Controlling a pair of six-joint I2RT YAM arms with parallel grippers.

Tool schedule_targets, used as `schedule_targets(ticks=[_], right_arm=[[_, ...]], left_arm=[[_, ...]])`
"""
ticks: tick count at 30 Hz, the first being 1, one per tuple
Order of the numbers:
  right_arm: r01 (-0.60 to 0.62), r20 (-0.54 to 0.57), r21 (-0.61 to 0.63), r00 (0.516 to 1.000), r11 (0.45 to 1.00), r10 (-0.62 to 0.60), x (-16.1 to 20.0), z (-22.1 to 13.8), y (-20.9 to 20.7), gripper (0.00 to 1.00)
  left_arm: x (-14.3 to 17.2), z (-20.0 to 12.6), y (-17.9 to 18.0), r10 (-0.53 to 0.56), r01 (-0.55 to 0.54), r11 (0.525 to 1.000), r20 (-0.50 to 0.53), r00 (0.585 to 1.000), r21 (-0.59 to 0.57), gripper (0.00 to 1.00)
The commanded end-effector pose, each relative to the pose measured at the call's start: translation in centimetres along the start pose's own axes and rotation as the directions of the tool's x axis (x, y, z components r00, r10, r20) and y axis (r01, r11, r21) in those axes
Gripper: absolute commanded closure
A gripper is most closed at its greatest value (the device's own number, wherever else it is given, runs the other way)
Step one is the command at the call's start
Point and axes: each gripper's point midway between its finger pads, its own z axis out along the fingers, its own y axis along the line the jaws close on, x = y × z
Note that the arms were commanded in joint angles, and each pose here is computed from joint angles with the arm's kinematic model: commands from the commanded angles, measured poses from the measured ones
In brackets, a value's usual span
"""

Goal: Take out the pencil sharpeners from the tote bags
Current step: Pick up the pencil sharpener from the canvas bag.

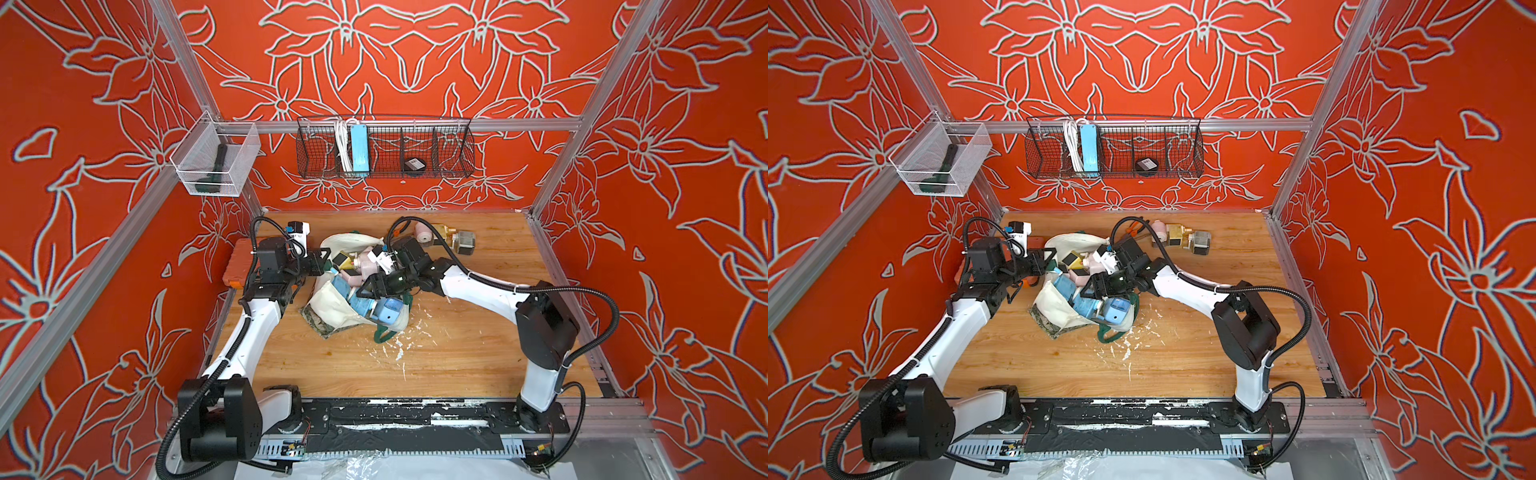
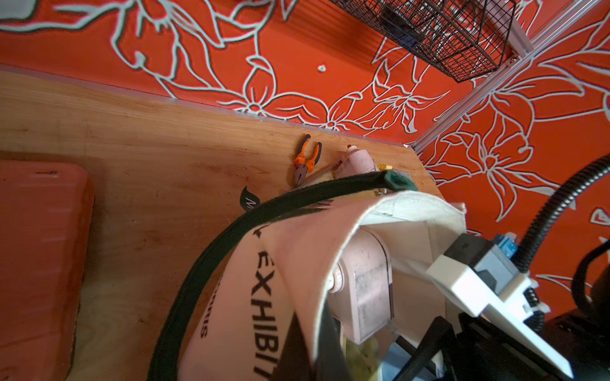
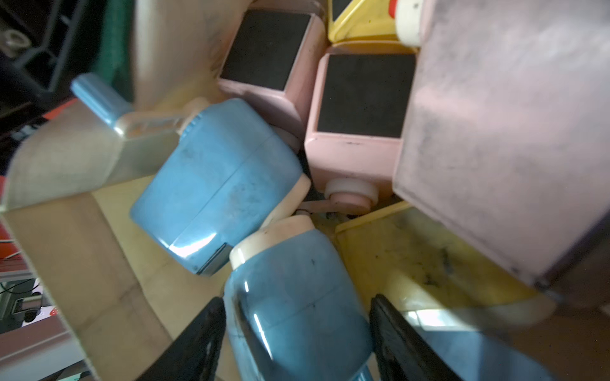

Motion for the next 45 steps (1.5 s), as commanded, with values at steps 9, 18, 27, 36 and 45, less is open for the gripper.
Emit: schedule_targets(ticks=[9, 18, 27, 36, 45], right_arm=[[0.042, -0.104, -0.143, 0.993, 0.989, -0.057, 3.7, -0.1, 3.1, 0.35], [-0.004, -0.193, -0.135, 0.981, 0.991, -0.022, 4.9, 1.5, 2.7, 0.34], [-0.028, -0.239, -0.117, 0.971, 0.993, -0.001, 5.2, 4.2, 1.8, 0.31], [0.033, -0.202, -0.179, 0.977, 0.983, -0.07, 5.1, 2.6, 4.2, 0.44], [0.119, -0.105, -0.172, 0.985, 0.978, -0.138, 4.6, 0.2, 5.4, 0.49]], left_arm=[[-1.5, -0.7, -1.2, 0.037, -0.039, 0.998, 0.06, 0.998, 0.039, 1.0], [-1.5, -0.6, -1.0, 0.031, -0.033, 0.999, 0.057, 0.998, 0.031, 1.0], [-1.3, -0.5, -0.9, 0.025, -0.027, 0.999, 0.051, 0.998, 0.031, 1.0], [-1.4, -0.5, -1.0, 0.027, -0.028, 0.999, 0.052, 0.998, 0.03, 1.0], [-1.3, -0.5, -0.9, 0.024, -0.025, 0.999, 0.049, 0.999, 0.027, 1.0]])
